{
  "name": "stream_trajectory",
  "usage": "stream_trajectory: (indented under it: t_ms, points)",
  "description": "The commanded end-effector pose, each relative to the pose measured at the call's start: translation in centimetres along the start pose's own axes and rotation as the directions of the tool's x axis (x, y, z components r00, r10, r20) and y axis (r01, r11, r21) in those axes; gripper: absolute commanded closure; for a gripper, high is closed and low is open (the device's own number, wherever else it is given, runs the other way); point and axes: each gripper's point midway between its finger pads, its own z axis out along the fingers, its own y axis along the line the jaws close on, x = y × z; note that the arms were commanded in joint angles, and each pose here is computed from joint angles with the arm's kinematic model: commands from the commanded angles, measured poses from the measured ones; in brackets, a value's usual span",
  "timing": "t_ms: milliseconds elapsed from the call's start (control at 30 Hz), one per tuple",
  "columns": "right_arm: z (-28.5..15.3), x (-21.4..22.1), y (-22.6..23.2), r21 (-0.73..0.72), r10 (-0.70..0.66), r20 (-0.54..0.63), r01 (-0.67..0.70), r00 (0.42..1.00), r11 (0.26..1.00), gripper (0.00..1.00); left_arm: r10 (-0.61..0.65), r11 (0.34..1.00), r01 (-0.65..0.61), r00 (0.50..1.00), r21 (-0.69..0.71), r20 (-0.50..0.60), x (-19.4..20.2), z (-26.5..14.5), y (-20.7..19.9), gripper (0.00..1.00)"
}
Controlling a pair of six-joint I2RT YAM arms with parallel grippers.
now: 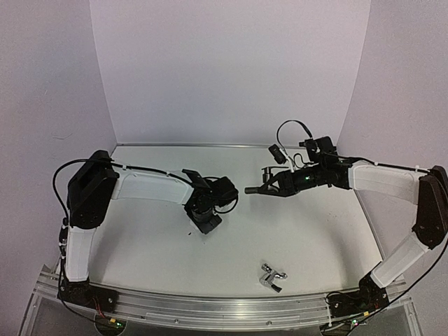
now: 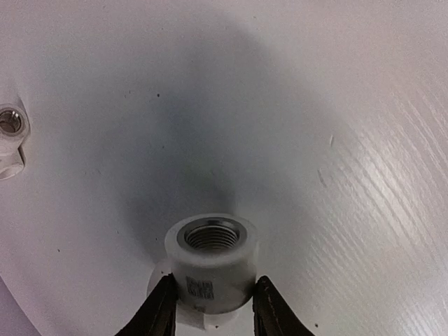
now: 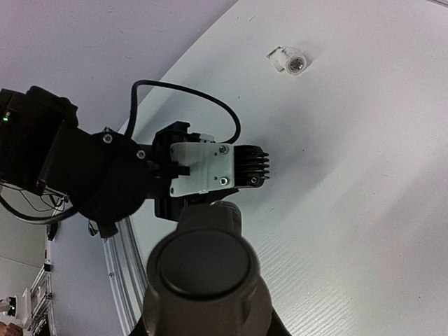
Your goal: Install the water faucets
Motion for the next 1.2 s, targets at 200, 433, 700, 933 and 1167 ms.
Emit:
stream_trajectory:
  t_ms: [200, 433, 700, 933, 1167]
  points:
    - [-0.5, -1.0, 0.6, 0.001, -0.048, 0.037, 0.048, 0.998, 0.999, 1.0, -0.082, 0.981, 0.075, 0.996, 0.18, 0.029, 0.3, -2.5, -1.8, 0.38]
    - [-0.3, -0.9, 0.6, -0.011, -0.04, 0.03, 0.041, 0.999, 0.999, 1.0, -0.287, 0.939, 0.245, 0.944, 0.241, 0.16, -0.5, -5.3, 0.9, 0.01]
    - [-0.3, -1.0, 0.7, -0.013, -0.045, 0.032, 0.046, 0.998, 0.999, 1.0, -0.492, 0.836, 0.437, 0.865, 0.333, 0.099, 2.4, -4.5, 1.5, 0.02]
    - [-0.2, -1.0, 0.7, -0.021, -0.039, 0.027, 0.04, 0.999, 0.999, 1.0, -0.545, 0.8, 0.487, 0.834, 0.351, 0.084, 3.1, -3.1, 1.0, 0.07]
    - [-0.2, -1.2, 0.8, -0.022, -0.04, 0.031, 0.041, 0.999, 0.999, 1.0, -0.509, 0.819, 0.457, 0.858, 0.346, 0.072, 2.5, -1.5, 0.3, 0.14]
